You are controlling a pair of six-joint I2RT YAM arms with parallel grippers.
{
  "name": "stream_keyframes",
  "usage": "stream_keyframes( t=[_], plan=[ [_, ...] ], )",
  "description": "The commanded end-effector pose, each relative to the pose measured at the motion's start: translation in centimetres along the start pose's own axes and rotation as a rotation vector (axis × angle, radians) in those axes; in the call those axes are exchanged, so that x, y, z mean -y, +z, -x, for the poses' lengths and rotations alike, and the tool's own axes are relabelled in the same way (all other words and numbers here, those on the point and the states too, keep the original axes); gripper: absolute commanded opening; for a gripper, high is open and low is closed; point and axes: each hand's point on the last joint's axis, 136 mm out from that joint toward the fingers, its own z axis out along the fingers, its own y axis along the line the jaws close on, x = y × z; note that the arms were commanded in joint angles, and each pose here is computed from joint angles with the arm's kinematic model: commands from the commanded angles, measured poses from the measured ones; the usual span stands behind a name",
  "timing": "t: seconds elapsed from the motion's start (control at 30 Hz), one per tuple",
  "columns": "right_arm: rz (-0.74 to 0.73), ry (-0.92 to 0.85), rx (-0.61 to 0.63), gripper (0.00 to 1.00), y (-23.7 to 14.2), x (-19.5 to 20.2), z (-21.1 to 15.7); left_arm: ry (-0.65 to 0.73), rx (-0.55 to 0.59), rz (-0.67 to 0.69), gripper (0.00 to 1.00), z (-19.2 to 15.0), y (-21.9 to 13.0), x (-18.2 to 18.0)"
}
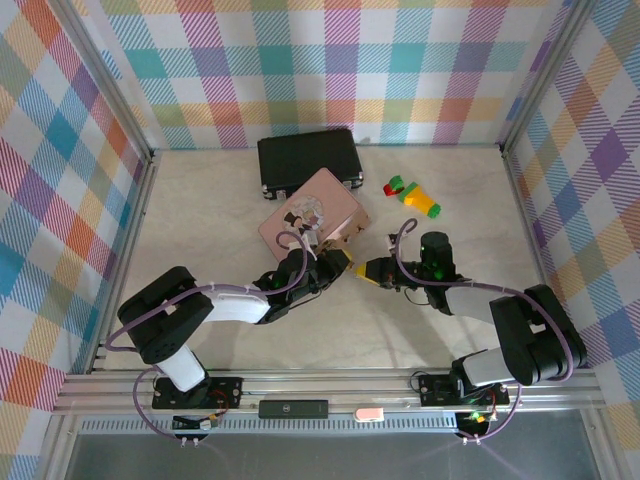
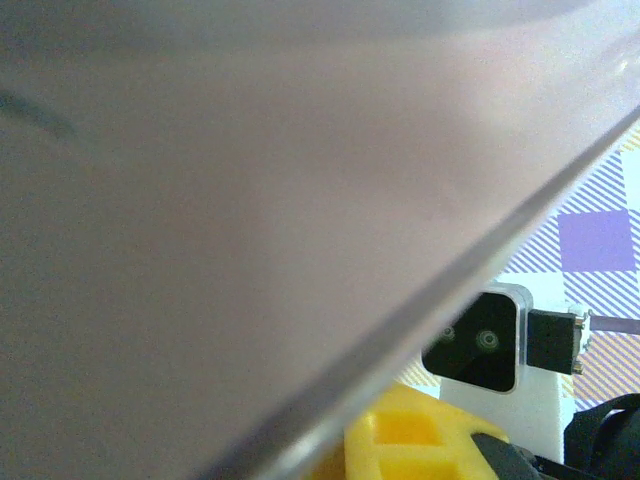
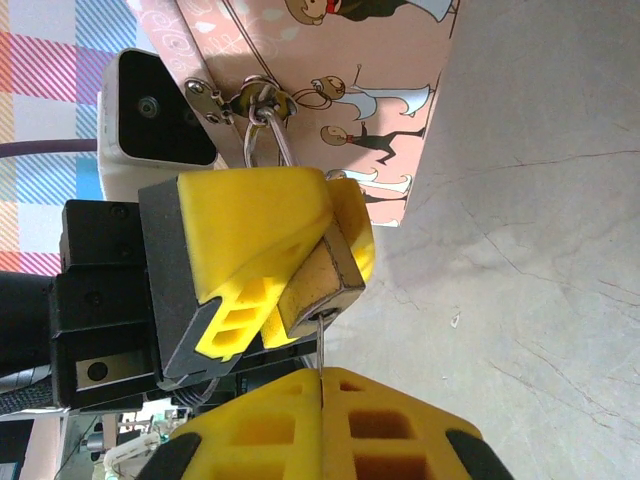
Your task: Unlock the padlock with the key
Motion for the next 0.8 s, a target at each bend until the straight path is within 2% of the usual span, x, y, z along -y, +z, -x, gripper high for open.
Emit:
stream_keyframes(
  t=[0.0, 0.17, 0.53, 0.77],
  plan=[
    [-0.025, -0.027, 0.094, 0.00, 0.2, 0.0, 2.6, -0.028, -0.125, -0.164, 0.00, -2.5, -1.0, 5.1],
    [0.008, 0.019, 0.114, 0.00, 0.2, -0.6, 3.0, -0.028, -0.115, -0.152, 0.00, -2.5, -0.7, 4.7],
    [-0.074, 0.035, 0.177, 0.00, 0.1, 1.4, 3.2, -0.139, -0.088, -0.247, 0.00, -2.2, 0.5, 5.3],
    [-0.104, 0.077, 0.196, 0.00, 0.0, 2.1, 2.2, -0.183, -0.011, -0.275, 0.00, -1.1, 0.6, 5.5]
  ],
)
